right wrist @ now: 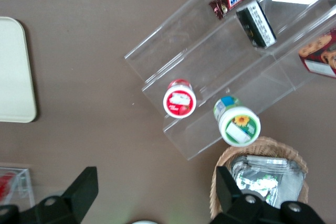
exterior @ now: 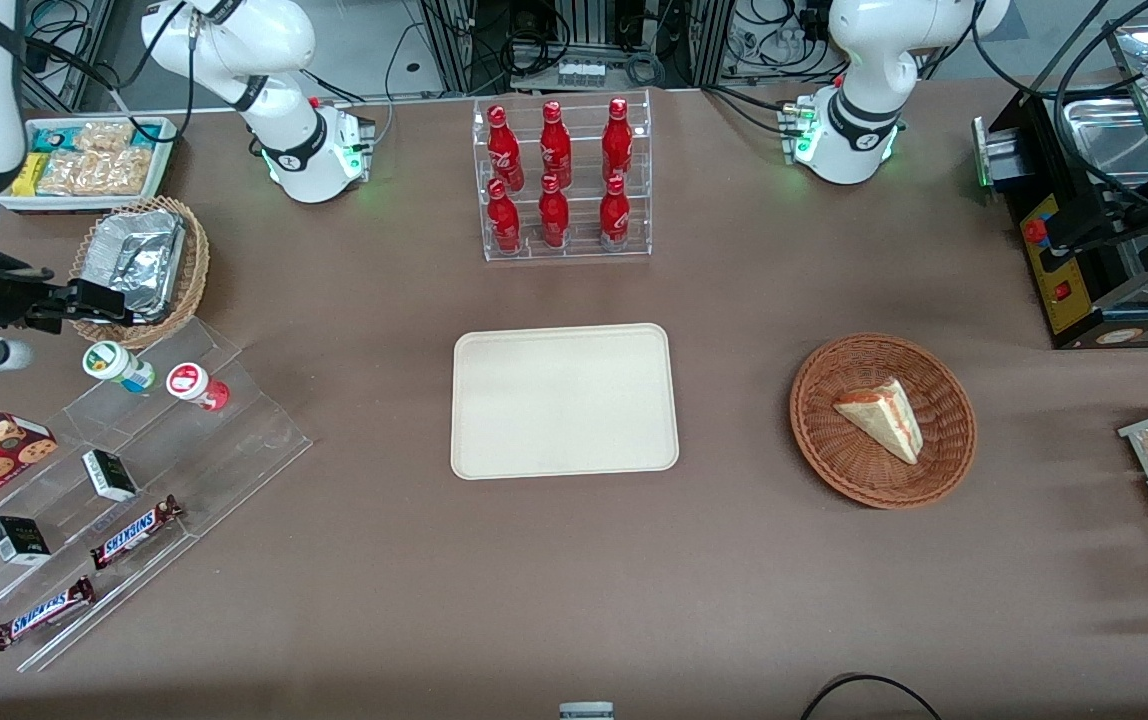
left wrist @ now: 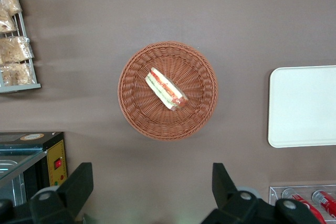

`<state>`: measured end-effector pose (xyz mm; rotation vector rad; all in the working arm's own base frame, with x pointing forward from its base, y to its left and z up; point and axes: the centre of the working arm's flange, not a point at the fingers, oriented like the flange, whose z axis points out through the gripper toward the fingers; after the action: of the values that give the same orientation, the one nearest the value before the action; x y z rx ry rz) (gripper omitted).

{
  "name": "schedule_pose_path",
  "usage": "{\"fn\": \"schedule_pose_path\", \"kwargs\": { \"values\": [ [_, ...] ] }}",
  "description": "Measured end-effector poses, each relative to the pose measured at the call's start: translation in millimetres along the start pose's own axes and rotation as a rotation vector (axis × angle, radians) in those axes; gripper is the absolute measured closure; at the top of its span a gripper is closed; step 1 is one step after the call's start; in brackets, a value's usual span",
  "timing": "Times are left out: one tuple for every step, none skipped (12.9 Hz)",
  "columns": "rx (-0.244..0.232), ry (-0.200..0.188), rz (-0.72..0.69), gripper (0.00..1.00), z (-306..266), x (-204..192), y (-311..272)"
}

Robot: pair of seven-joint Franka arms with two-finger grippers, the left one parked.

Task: Place green gum on tray
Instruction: 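Move the right gripper down toward the green-labelled gum tub on the stand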

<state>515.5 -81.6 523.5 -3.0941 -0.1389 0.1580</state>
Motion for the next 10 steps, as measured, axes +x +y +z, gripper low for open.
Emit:
{"fn": "schedule_pose_path", "kwargs": {
  "values": [
    [-0.019, 0.028, -0.060, 0.00, 9, -12, 7],
    [-0.038, 0.056, -0.134, 0.00, 18, -23, 15],
    [-0.049, 0.085, -0.218, 0.00, 25, -30, 24],
    [-0.060, 0.114, -0.295, 0.00, 33, -34, 35],
    [-0.074, 0.140, -0.357, 0.00, 43, -36, 48],
    [-0.086, 0.159, -0.410, 0.00, 56, -39, 60],
    [-0.095, 0.170, -0.446, 0.00, 68, -42, 66],
    [-0.100, 0.175, -0.463, 0.00, 78, -43, 70],
    [-0.103, 0.175, -0.469, 0.00, 86, -42, 72],
    [-0.103, 0.172, -0.471, 0.00, 92, -41, 74]
  ]
}}
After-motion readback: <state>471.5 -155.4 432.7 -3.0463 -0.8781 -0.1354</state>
